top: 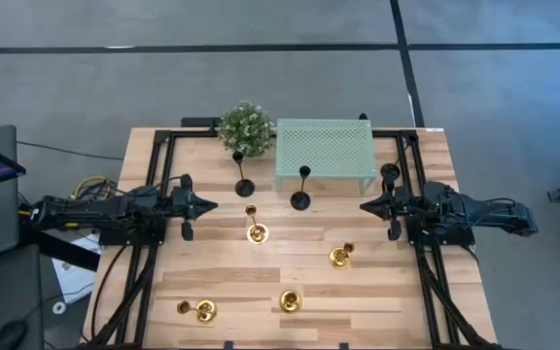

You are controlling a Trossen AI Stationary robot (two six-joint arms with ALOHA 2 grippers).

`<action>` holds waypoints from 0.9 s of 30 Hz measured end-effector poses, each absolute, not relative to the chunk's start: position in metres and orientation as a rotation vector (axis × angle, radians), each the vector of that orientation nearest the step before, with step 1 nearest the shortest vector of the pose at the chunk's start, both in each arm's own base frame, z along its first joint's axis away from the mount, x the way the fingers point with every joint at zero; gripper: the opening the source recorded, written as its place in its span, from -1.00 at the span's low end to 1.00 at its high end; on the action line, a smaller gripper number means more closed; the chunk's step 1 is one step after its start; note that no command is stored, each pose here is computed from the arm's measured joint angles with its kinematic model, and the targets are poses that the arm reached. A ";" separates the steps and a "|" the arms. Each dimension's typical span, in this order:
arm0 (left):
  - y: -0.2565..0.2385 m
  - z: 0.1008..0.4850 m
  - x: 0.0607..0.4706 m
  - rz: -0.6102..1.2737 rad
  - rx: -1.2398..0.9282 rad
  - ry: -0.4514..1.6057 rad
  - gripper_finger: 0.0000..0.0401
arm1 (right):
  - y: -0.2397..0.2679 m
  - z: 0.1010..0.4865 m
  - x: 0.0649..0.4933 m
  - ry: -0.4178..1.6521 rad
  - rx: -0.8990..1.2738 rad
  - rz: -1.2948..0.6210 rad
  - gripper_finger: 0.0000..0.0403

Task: Pick & Place candle stick holders

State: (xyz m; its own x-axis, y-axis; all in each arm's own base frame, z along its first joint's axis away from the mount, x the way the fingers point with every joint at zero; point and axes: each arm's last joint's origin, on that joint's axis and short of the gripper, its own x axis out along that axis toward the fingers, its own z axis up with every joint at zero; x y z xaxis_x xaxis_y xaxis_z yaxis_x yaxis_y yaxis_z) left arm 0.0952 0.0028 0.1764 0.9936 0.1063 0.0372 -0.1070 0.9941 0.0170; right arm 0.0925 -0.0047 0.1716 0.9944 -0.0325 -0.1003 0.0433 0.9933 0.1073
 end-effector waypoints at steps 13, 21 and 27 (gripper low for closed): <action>0.003 0.176 0.095 0.107 0.019 -0.037 -0.94 | -0.005 0.172 0.092 0.098 0.110 -0.038 -1.00; 0.003 0.177 0.095 0.107 0.019 -0.040 -0.94 | -0.005 0.172 0.092 0.098 0.110 -0.038 -1.00; 0.003 0.177 0.095 0.107 0.019 -0.044 -0.94 | -0.005 0.172 0.092 0.098 0.110 -0.038 -1.00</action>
State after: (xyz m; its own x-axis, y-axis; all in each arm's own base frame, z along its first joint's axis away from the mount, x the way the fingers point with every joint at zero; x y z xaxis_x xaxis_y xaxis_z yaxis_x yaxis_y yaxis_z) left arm 0.0951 0.0028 0.1771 0.9933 0.1066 0.0449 -0.1074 0.9941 0.0161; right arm 0.0925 -0.0047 0.1716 0.9944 -0.0325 -0.1001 0.0433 0.9932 0.1077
